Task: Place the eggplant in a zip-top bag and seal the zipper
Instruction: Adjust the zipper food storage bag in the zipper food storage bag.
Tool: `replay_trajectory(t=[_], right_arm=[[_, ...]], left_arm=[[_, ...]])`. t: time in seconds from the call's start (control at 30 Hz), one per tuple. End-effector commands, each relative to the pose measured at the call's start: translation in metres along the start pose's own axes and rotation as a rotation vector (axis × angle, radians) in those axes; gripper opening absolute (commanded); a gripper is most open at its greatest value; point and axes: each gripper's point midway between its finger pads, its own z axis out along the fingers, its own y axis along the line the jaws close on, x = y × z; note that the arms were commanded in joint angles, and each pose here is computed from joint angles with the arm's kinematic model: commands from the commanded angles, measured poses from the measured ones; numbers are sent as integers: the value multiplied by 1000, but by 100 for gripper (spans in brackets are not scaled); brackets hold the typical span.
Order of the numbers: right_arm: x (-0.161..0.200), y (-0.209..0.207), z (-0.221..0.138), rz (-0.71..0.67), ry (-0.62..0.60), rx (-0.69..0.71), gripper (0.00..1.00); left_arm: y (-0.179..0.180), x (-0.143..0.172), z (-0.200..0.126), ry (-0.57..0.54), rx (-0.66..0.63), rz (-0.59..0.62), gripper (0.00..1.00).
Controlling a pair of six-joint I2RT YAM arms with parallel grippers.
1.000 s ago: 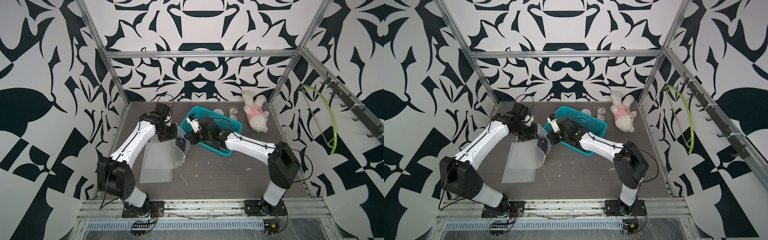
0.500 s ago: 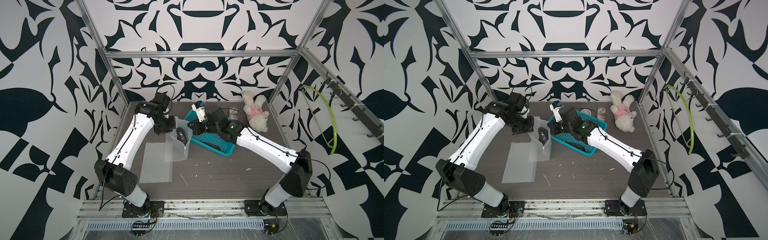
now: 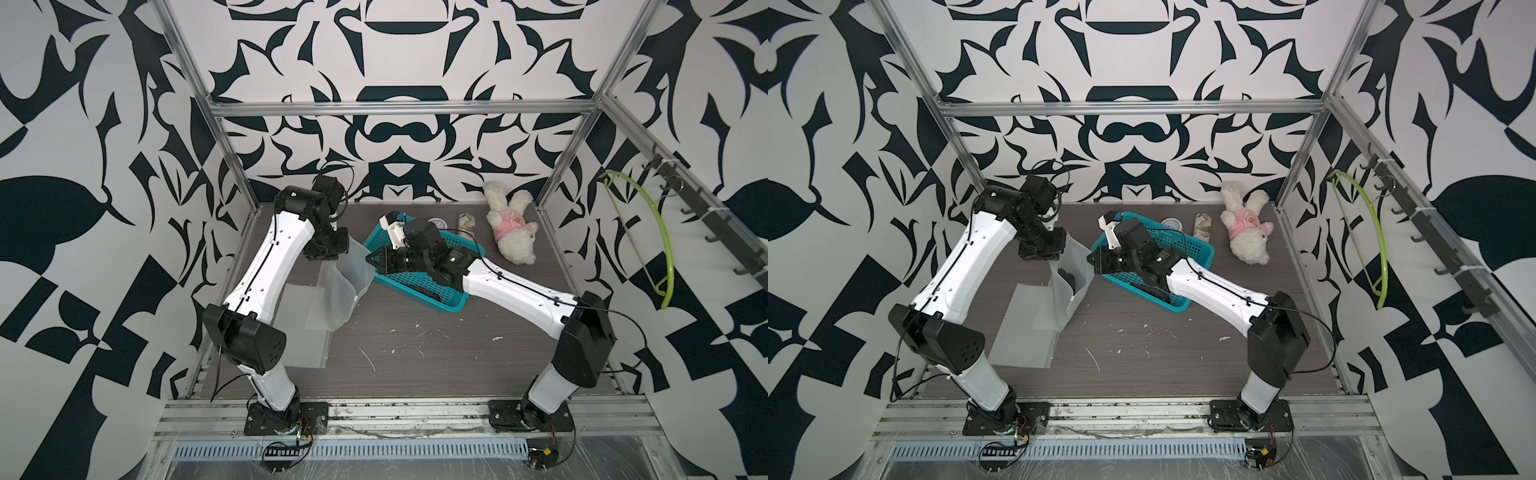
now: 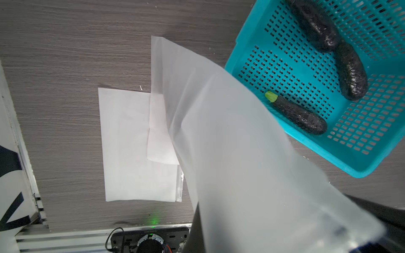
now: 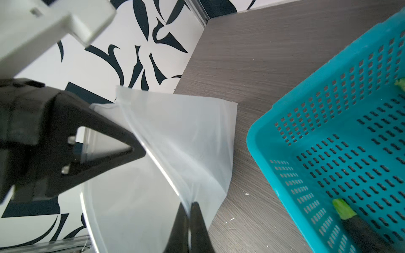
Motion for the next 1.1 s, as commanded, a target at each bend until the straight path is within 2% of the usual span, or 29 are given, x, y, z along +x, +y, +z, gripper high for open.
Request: replay_trajectory(t=[0.0, 0.03, 0.13, 0.27, 0.4, 0.47, 0.5, 0.6, 0.7, 0.83, 0.93, 1.07], right_arm=[[-16, 15, -15, 36, -83, -48, 0], [-15, 13, -14, 44, -85, -45, 0], [-13, 8, -9, 72, -86, -42, 0], [-11, -4, -3, 122, -100, -22, 0], [-13, -22, -3, 193, -132, 7, 0], [-15, -30, -3, 229, -147, 18, 0], [-17, -33, -3, 239, -152, 23, 0], [-17, -46, 0, 287, -155, 31, 0], [-22, -61, 1, 344, -167, 27, 0], [-34, -81, 1, 415, -188, 29, 0], [-40, -92, -1, 458, -199, 28, 0], [-40, -103, 4, 525, -187, 13, 0]], left_arm=[[-20, 5, 18, 42, 66, 47, 0], [-29, 5, 23, 43, 93, 64, 0], [-48, 6, 34, 56, 157, 91, 9], [-56, 8, 43, 49, 189, 105, 38], [-51, 6, 36, -19, 191, 112, 65], [-47, 3, 28, -78, 183, 113, 90], [-45, 2, 25, -100, 181, 108, 95], [-41, 2, 15, -190, 206, 88, 100], [-47, 11, 8, -249, 291, 67, 98], [-50, 31, 17, -220, 347, 72, 91], [-53, 42, 29, -216, 339, 127, 89], [-58, 41, 32, -304, 270, 242, 90]])
